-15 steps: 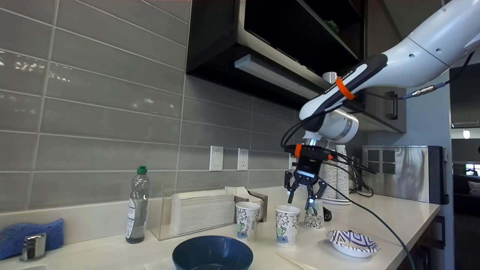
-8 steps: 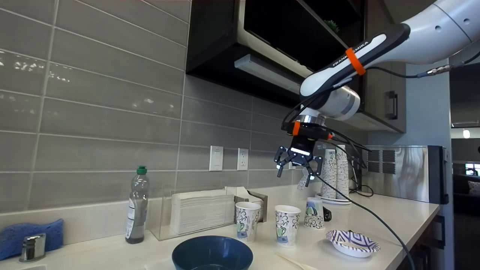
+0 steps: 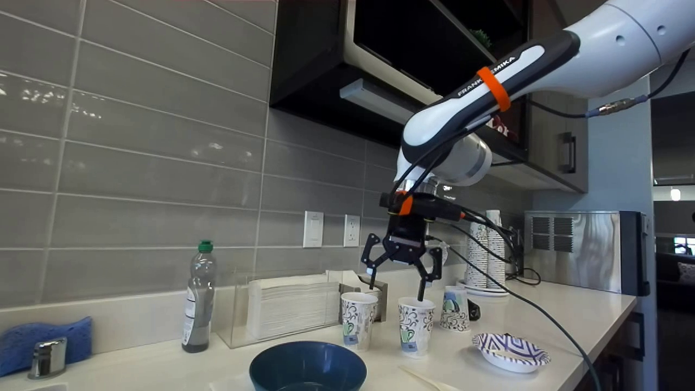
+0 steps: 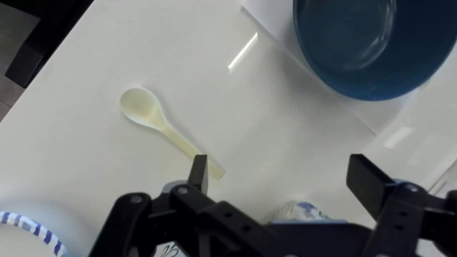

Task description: Remove the paper cups from the blue bowl, put them on the counter, unstack the paper cups and then move the blue bowl to the right

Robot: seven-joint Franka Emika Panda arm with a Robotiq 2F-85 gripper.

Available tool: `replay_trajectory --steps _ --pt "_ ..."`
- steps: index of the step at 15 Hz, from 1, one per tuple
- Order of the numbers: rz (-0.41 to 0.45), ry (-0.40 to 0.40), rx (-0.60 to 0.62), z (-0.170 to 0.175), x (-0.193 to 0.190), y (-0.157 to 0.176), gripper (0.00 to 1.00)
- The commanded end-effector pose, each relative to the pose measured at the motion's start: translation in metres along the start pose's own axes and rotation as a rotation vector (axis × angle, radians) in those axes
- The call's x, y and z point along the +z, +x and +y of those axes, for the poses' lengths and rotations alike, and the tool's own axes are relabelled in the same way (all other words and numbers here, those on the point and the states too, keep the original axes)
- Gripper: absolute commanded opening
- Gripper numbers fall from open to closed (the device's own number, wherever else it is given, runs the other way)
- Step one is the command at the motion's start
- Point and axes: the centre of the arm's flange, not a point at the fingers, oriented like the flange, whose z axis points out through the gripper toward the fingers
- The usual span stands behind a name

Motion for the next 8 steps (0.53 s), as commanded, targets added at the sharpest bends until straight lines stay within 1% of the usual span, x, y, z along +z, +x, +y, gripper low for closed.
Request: replay_trajectory --steps 1,5,8 --pt "-0.039 -0.055 -0.144 -0.019 0.039 -0.011 1.0" --pt "-0.077 -0.084 -0.308 -0.023 0.073 -0.017 1.0" --pt "-0.081 -0.066 -0.421 -0.028 0.084 -0.019 1.0"
